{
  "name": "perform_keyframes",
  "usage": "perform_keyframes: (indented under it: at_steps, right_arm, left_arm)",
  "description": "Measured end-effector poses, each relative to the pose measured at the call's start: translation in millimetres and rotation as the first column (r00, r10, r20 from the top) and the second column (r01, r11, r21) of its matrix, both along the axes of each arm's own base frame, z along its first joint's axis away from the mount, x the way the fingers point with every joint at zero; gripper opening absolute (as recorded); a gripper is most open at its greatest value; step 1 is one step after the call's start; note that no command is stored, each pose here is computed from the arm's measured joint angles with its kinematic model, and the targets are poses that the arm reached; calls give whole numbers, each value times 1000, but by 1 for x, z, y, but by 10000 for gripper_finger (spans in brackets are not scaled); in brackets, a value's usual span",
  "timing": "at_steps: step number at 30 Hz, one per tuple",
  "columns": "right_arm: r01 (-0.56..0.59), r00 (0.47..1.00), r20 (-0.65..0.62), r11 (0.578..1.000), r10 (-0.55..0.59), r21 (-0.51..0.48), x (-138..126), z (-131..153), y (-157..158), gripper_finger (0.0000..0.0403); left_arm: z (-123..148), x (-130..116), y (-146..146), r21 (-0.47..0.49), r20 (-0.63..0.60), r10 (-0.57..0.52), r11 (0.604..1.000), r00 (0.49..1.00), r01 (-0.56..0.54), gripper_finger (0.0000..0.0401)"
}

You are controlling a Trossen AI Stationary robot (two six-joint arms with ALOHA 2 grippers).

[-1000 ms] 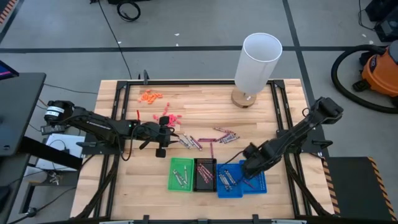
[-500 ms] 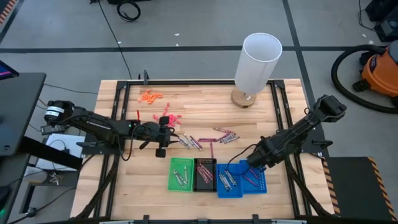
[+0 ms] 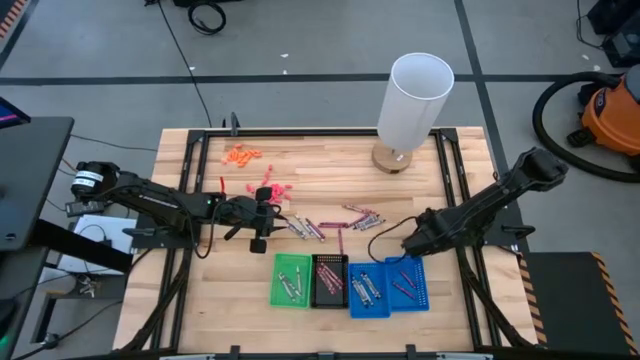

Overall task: Sort crayons
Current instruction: Put the pink crayon into the black bin

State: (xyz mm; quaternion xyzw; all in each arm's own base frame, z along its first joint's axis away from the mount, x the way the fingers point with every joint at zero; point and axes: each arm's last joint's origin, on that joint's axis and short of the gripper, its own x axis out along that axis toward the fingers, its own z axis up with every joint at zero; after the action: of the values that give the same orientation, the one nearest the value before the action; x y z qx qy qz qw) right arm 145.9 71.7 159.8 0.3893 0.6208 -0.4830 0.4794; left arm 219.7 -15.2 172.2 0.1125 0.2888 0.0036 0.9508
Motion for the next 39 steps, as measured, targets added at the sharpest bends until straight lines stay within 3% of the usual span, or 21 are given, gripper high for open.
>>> perform_keyframes:
  at_steps: [3, 7, 17, 24, 30, 34, 39]
  right_arm:
    - [54, 995, 84, 994, -46, -93, -1, 5, -4, 34]
    - [95, 989, 126, 987, -79, -129, -1, 8, -5, 11]
    - [121, 992, 6, 966, -123, -228, 6, -14, -3, 4]
    - [141, 986, -62, 967, -157, -210, 7, -21, -2, 2]
    - [215, 965, -125, 967, -232, -134, 10, -22, -7, 2]
    - [295, 939, -131, 941, -318, -168, 8, -23, -3, 1]
    - [399, 886, -134, 877, -445, -268, -2, -18, 11, 1]
  left_arm:
    - [0, 0, 0, 0, -2, 0, 1000, 1000, 0, 117]
    - [-1, -1, 0, -3, -10, 2, 1000, 1000, -2, 117]
    - [-2, -2, -1, -27, -29, -1, 1000, 1000, 0, 117]
    - [-3, -2, -2, -81, -42, -42, 996, 998, 38, 117]
    - [-5, -3, -2, -84, -59, -43, 996, 997, 38, 117]
    - [-5, -3, -2, -84, -58, -43, 996, 997, 38, 117]
    - [-5, -3, -2, -84, -58, -43, 996, 997, 38, 117]
